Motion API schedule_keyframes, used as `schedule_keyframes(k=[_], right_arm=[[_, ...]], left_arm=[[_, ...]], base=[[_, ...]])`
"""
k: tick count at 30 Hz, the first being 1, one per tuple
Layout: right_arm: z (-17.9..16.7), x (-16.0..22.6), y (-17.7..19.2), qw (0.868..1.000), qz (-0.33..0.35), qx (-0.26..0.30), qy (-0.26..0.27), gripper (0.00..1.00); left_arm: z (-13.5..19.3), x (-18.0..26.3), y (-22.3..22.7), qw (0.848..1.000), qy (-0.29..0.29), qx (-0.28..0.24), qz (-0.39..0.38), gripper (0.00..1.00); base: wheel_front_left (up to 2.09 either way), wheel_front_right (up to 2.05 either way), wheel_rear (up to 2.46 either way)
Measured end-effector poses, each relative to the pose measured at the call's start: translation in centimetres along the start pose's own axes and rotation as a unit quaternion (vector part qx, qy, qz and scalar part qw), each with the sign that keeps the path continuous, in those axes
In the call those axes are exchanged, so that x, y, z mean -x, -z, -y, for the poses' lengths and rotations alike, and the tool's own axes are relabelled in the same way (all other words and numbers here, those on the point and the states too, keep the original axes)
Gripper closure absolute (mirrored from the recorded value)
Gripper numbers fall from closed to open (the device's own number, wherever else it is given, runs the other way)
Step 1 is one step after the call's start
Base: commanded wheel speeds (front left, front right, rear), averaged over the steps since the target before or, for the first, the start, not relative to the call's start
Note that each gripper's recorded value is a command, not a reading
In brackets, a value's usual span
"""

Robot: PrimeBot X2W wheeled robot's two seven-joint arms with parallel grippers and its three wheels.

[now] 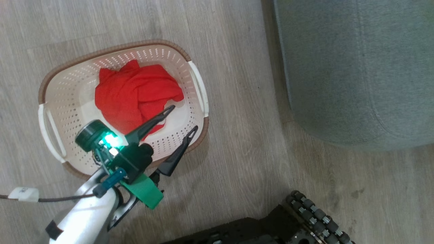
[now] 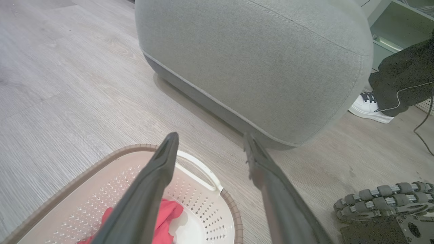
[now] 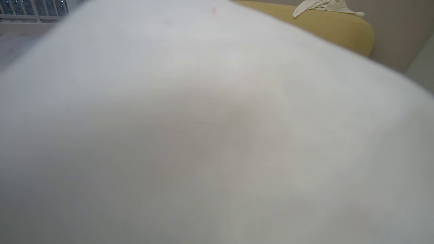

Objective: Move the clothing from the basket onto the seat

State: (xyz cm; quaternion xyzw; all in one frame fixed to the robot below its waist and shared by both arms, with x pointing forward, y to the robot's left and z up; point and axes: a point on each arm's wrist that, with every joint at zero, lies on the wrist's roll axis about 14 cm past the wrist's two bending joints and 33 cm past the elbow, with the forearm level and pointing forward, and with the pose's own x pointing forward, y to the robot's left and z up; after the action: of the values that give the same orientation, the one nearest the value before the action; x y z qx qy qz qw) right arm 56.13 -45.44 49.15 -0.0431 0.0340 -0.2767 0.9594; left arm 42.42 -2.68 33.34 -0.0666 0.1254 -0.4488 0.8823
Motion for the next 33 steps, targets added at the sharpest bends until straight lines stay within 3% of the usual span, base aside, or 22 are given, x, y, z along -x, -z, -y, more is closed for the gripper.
schedule_keyframes(k=[5, 10, 21, 22, 23, 24, 33], right_arm=[[0.8, 0.3, 4.9, 0.997, -0.066, -0.005, 0.024, 1.00], [0.2, 2.0, 10.7, 0.985, -0.171, -0.003, 0.026, 1.00], [0.1, 1.9, 11.6, 0.983, -0.182, -0.003, 0.036, 1.00], [0.0, 1.8, 11.5, 0.983, -0.180, -0.002, 0.034, 0.77], [-0.1, 1.8, 11.3, 0.984, -0.178, 0.002, 0.032, 0.26], [-0.2, 1.8, 11.2, 0.984, -0.177, 0.005, 0.029, 0.00], [-0.4, 3.7, 9.3, 0.982, -0.185, 0.025, 0.000, 0.00]], left_arm=[[-1.1, 0.4, 0.7, 1.000, -0.017, 0.004, -0.007, 0.00], [-1.2, 0.6, 1.3, 1.000, -0.019, 0.009, -0.013, 0.00], [-1.5, 0.8, 1.5, 1.000, -0.024, 0.011, -0.015, 0.00], [-1.5, 0.8, 1.4, 1.000, -0.025, 0.010, -0.014, 0.00], [-1.5, 0.8, 1.3, 1.000, -0.025, 0.009, -0.013, 0.00], [-1.5, 0.8, 1.1, 1.000, -0.026, 0.008, -0.011, 0.00], [0.9, 0.1, -2.9, 0.999, -0.017, -0.004, 0.027, 0.00]], base=[[0.00, 0.00, 0.00], [0.00, 0.00, 0.00], [0.00, 0.00, 0.00], [0.00, 0.00, 0.00], [0.00, 0.00, 0.00], [0.00, 0.00, 0.00], [0.00, 0.00, 0.00]])
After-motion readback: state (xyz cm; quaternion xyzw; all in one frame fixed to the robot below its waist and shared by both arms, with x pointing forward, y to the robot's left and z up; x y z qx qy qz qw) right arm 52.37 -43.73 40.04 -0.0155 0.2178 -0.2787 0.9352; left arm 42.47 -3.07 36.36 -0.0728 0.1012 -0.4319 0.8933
